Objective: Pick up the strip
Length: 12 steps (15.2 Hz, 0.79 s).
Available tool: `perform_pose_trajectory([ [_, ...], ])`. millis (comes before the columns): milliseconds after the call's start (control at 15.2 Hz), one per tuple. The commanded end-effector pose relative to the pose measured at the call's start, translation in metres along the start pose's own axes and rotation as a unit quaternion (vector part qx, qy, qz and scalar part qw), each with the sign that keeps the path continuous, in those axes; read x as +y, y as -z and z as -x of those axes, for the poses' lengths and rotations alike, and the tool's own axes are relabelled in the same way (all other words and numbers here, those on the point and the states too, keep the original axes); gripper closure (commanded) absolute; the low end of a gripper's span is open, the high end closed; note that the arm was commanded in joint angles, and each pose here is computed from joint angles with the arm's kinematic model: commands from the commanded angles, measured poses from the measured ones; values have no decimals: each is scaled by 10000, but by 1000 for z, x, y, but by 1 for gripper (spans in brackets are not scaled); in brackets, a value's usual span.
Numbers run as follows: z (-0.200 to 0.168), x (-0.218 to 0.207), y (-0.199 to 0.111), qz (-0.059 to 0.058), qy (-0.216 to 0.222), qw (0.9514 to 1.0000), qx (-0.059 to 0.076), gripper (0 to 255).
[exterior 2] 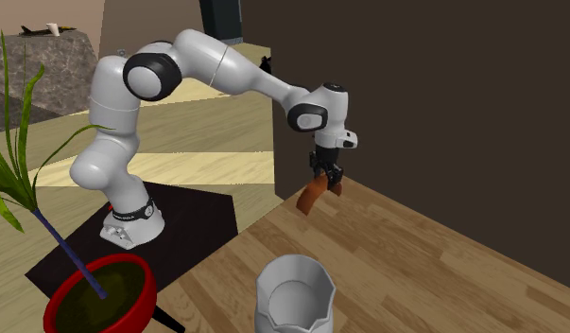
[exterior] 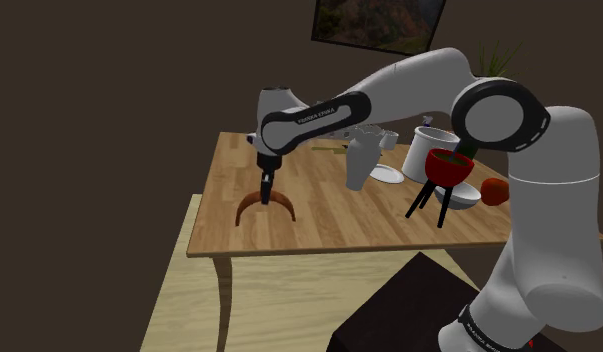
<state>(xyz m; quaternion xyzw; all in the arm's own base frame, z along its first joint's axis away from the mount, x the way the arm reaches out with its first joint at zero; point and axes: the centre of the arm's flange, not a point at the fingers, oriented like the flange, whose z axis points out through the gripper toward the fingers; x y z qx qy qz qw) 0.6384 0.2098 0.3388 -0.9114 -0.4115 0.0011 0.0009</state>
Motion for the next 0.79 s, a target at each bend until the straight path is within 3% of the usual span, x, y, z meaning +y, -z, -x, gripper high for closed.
perform_pose_trajectory([
  [0, 0, -1, 10, 0, -1, 10000, 0, 255],
  [726, 0, -1, 59, 0, -1, 10000, 0, 255],
])
